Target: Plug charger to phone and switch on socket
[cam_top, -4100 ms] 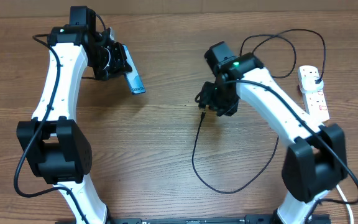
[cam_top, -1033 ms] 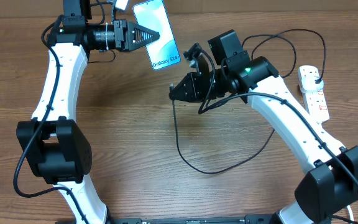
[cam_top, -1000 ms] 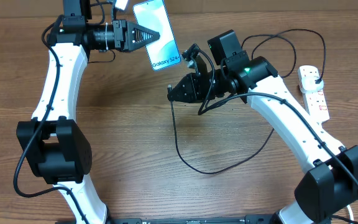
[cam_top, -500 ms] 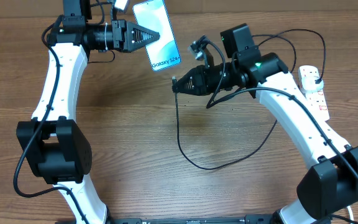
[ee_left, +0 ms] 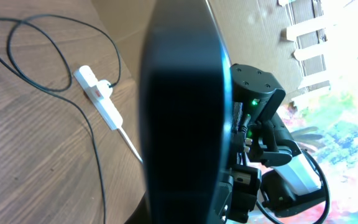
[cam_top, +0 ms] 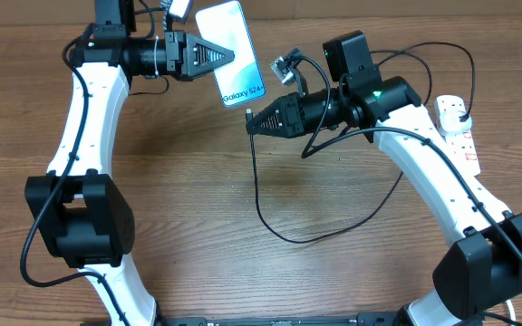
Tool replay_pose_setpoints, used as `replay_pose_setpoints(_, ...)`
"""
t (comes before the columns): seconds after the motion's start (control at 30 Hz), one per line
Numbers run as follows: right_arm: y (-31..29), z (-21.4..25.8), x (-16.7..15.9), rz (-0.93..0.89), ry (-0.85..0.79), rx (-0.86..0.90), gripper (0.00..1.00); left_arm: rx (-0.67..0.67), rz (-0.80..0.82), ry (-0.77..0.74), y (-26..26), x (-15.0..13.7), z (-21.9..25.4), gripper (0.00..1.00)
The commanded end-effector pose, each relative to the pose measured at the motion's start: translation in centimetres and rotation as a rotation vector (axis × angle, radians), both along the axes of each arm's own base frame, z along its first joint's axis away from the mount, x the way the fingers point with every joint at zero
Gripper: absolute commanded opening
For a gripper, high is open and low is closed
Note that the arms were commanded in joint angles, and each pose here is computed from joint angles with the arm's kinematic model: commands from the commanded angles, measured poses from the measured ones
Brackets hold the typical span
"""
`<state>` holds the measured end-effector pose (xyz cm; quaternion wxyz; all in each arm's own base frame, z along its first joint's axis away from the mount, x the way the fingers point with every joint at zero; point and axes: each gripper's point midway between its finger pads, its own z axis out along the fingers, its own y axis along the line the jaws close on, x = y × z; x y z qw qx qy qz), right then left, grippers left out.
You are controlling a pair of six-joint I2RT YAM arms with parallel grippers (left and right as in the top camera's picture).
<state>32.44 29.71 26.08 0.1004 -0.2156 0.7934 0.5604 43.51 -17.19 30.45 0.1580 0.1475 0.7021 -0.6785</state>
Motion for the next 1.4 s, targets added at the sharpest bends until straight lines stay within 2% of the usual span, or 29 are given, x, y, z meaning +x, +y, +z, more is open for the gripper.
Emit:
replay_pose_setpoints(0.0,0.2,1.1,-0.3,0.028,-0.022,0.036,0.04,-0.039,-0.051,-0.016,-0.9,-1.0,1.4,0.04)
replay_pose_setpoints(0.27,-0.4,-0.5,0.0,-0.019,0.005,-0.047,0.04,-0.039,-0.061,-0.017,-1.3,-1.2,1.4,0.04)
replay_pose_setpoints(0.83,-1.4,-0.2,1.1,-0.049,-0.013,-0.032,0.04,-0.039,-0.062,-0.037,-1.4,-1.2,1.5,0.04)
replay_pose_setpoints(1.37,-0.8,1.2,0.3,0.010,-0.010,0.046,0.04,-0.039,-0.063,-0.036,-1.4,-1.2,1.5,0.04)
